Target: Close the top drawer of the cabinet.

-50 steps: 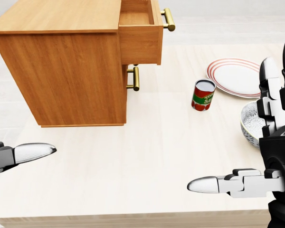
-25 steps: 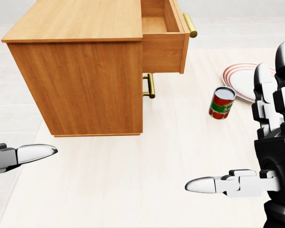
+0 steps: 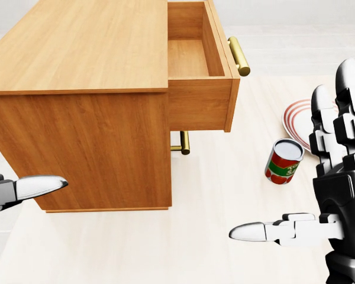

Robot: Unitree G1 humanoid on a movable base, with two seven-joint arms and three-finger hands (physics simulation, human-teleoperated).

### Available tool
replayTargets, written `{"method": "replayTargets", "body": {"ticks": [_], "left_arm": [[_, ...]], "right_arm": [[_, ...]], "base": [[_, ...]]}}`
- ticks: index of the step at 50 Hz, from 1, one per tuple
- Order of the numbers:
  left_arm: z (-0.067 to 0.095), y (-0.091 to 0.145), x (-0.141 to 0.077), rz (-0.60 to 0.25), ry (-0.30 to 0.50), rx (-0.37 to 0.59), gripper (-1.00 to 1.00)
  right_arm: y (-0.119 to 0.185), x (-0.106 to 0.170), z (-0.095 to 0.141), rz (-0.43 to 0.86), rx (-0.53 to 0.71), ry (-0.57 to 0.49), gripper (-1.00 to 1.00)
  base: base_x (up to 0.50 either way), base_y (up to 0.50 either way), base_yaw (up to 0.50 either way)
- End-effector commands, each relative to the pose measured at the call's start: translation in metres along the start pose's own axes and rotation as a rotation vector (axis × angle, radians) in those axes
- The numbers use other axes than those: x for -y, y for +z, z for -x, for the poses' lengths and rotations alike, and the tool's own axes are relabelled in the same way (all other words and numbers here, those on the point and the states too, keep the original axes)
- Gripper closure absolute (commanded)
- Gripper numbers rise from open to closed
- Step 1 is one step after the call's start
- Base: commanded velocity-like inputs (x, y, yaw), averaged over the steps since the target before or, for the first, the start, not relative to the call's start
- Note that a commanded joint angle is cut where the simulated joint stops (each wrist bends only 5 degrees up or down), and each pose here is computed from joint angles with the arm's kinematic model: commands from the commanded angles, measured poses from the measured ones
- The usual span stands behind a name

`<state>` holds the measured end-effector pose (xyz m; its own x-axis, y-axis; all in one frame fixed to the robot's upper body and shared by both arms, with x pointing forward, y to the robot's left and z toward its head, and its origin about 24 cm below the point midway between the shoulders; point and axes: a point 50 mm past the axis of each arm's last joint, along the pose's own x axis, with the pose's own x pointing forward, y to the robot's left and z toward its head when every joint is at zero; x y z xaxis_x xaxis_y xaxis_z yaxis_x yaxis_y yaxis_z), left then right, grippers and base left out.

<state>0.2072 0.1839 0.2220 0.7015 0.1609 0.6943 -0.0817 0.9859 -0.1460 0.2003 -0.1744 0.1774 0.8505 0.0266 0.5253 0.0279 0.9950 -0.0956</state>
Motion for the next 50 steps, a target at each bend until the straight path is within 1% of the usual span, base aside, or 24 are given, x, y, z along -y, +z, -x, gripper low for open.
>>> {"method": "replayTargets", "body": {"ticks": [1, 8, 23, 24, 29, 30, 32, 33, 36, 37, 38, 42, 50], "left_arm": [[0.0, 0.002, -0.001, 0.003, 0.002, 0.008, -1.0], [-0.001, 0.005, 0.001, 0.013, 0.001, 0.023, -1.0], [-0.001, 0.005, 0.002, 0.008, -0.006, 0.024, -1.0], [-0.001, 0.011, 0.004, 0.021, -0.024, 0.047, -1.0], [-0.002, 0.009, 0.004, 0.005, -0.019, 0.046, -1.0], [-0.002, 0.009, 0.004, 0.005, -0.019, 0.045, -1.0], [-0.002, 0.009, 0.004, 0.004, -0.019, 0.045, -1.0], [-0.002, 0.009, 0.004, 0.003, -0.018, 0.045, -1.0], [-0.002, 0.009, 0.004, 0.002, -0.017, 0.043, -1.0], [-0.002, 0.009, 0.004, 0.002, -0.017, 0.043, -1.0], [-0.001, 0.009, 0.005, 0.002, -0.022, 0.044, -1.0], [-0.001, 0.008, 0.004, 0.0, -0.021, 0.039, -1.0], [-0.002, 0.01, 0.004, 0.0, -0.019, 0.048, -1.0]], "right_arm": [[0.0, 0.001, 0.0, 0.008, 0.0, -0.002, -1.0], [0.0, 0.001, -0.003, 0.035, 0.006, -0.012, -1.0], [0.002, 0.003, -0.004, 0.046, 0.013, -0.021, -1.0], [-0.001, 0.002, -0.005, 0.036, 0.004, -0.018, -1.0], [-0.012, 0.001, -0.003, 0.019, -0.043, -0.023, -1.0], [-0.018, 0.002, -0.002, 0.013, -0.072, -0.025, -1.0], [-0.018, 0.002, -0.002, 0.012, -0.073, -0.025, -1.0], [-0.025, 0.004, -0.005, 0.004, -0.093, -0.033, -1.0], [-0.029, 0.005, -0.011, -0.028, -0.094, -0.042, -1.0], [-0.03, 0.005, -0.011, -0.029, -0.095, -0.042, -1.0], [-0.036, 0.003, -0.016, -0.034, -0.11, -0.04, -1.0], [-0.046, 0.003, -0.027, -0.039, -0.133, -0.031, -1.0], [-0.058, 0.001, -0.032, -0.05, -0.172, -0.018, -1.0]], "base": [[0.5, -0.08, 0.0], [0.38, -0.02, 0.0], [0.0, 0.0, 0.0], [0.0, 0.0, 0.0], [0.0, 0.0, 0.0], [0.0, 0.0, 0.0], [0.0, 0.0, 0.0], [0.0, 0.0, 0.0], [0.0, 0.0, 0.0], [0.0, 0.0, 0.0], [0.0, 0.0, 0.0], [0.0, 0.0, 0.0], [0.0, 0.0, 0.0]]}}
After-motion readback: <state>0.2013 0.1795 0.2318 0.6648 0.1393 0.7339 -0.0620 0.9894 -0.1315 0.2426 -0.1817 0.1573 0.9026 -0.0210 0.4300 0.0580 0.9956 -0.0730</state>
